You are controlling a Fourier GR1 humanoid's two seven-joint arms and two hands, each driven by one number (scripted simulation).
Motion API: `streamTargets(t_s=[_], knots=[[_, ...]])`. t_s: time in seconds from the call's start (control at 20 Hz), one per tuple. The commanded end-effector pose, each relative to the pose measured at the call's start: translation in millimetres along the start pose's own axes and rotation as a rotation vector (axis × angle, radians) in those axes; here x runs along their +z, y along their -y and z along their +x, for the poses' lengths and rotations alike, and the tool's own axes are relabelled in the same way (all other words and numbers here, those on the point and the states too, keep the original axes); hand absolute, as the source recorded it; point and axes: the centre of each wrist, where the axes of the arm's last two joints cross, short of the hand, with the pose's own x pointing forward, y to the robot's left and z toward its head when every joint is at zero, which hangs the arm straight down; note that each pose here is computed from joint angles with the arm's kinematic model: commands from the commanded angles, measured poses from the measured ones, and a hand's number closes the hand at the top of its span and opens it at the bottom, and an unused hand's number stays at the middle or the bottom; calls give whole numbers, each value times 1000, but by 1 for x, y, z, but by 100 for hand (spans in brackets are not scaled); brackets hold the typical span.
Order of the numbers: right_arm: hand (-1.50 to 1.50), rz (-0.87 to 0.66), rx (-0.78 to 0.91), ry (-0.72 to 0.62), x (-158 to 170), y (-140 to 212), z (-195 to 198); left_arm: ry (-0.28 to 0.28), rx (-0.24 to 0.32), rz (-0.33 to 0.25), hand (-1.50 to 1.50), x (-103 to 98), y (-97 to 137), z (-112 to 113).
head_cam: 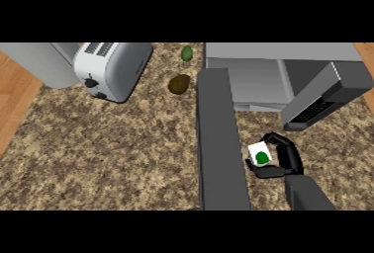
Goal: Pick up the milk, place it into the microwave and close the microwave
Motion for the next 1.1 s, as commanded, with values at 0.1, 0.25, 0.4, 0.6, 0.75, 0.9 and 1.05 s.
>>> streamTargets(t_s=[0.1, 0.25, 0.4, 0.6, 0.75, 0.9, 1.05], knots=[[150, -1, 66, 120, -30, -4, 13, 21, 4, -24, -150, -4, 0, 11], [150, -9, 67, 136, -54, -17, 24, 17, 19, -21, -150, -12, 6, 10], [150, -46, 63, 131, -90, 0, 49, 19, -1, -20, -150, -9, -15, 9], [150, -14, 122, 123, -98, -7, 52, 3, 18, -20, -150, -11, -13, 5], [150, -15, 146, 93, -130, 22, 82, 13, 7, -34, -150, -16, -20, 5], [150, -33, 169, 87, -149, 18, 98, 19, 18, -52, -150, -13, 1, 13], [150, -31, 172, 65, -151, 21, 101, 25, 21, -52, -150, -29, -6, 5]])
